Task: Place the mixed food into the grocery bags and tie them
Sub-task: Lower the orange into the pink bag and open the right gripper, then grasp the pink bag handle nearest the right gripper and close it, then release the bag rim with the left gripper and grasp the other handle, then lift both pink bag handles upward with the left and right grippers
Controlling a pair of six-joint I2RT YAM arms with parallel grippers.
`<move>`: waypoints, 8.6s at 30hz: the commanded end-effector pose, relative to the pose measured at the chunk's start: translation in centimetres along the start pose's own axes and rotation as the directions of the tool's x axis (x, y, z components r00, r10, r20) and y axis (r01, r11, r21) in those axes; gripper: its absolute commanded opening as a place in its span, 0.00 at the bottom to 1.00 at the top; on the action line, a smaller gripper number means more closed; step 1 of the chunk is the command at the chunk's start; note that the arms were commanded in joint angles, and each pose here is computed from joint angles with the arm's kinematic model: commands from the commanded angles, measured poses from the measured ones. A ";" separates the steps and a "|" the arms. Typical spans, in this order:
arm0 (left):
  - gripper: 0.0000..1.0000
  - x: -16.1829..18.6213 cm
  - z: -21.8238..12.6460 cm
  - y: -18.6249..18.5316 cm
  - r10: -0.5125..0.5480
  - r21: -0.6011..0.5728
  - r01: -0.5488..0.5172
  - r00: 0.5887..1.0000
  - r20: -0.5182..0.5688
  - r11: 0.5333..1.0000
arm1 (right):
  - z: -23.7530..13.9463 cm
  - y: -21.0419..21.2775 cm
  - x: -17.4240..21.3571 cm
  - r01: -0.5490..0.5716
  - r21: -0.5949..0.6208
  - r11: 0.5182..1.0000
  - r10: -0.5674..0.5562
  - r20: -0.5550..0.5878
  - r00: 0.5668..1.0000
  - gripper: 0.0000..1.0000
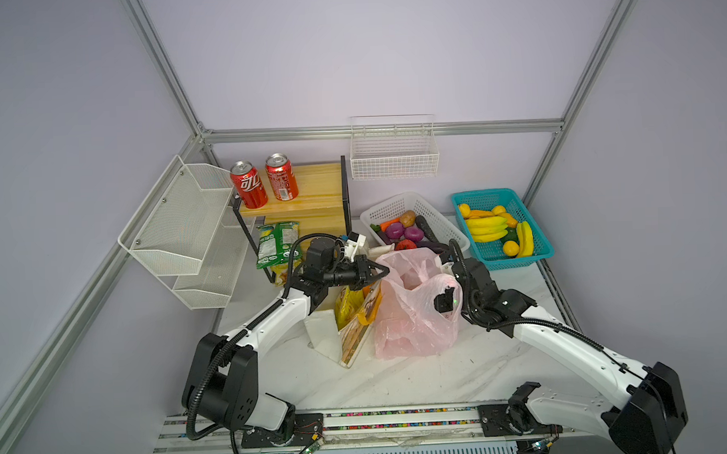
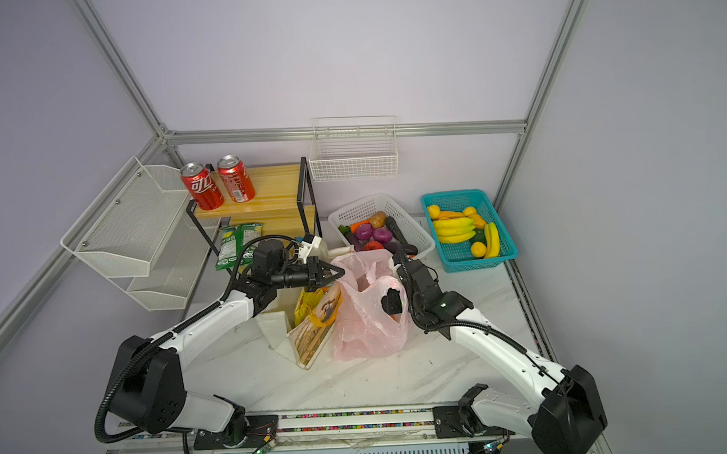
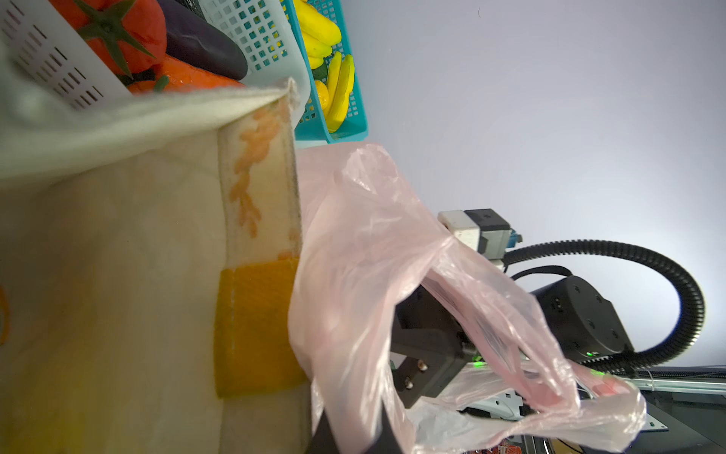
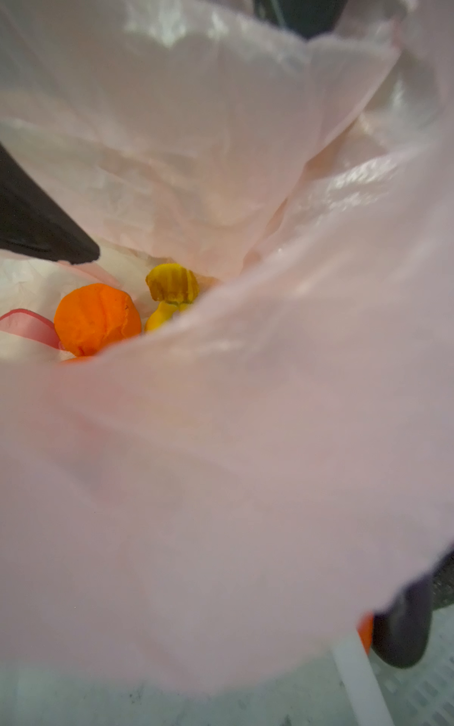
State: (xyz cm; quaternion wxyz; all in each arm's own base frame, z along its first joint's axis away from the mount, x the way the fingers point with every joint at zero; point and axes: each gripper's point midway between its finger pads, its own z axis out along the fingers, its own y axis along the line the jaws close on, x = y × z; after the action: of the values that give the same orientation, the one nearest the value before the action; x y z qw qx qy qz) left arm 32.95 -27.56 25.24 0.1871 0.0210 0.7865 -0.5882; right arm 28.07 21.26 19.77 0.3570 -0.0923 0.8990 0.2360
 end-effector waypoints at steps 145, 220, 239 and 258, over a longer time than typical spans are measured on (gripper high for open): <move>0.61 11.6 6.8 -22.7 0.992 -0.210 -0.973 0.070 0.106 0.091 | -4.7 4.5 -13.1 0.098 -0.270 0.958 -0.009 0.313 0.950 0.00; 0.82 -2.9 -7.0 -18.5 0.785 -0.160 -0.822 0.435 0.441 0.546 | -14.9 -1.2 -15.1 0.008 0.106 0.994 -0.064 0.531 0.845 0.00; 0.98 -1.6 -2.9 -22.5 0.918 -0.092 -0.963 0.210 0.337 0.254 | -13.8 -0.8 -15.4 0.039 0.102 0.994 -0.086 0.511 0.855 0.00; 0.27 -2.1 -1.1 -23.1 0.950 -0.140 -0.979 0.104 0.293 0.150 | -13.4 -1.6 -15.8 0.035 0.153 0.988 -0.108 0.500 0.859 0.00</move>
State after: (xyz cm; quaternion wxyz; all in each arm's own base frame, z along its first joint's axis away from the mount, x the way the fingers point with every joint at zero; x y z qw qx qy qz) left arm 29.44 -33.89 41.75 0.5900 0.4566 0.5658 -0.3513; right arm 31.83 13.80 36.80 0.5751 -0.0413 0.7957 0.1854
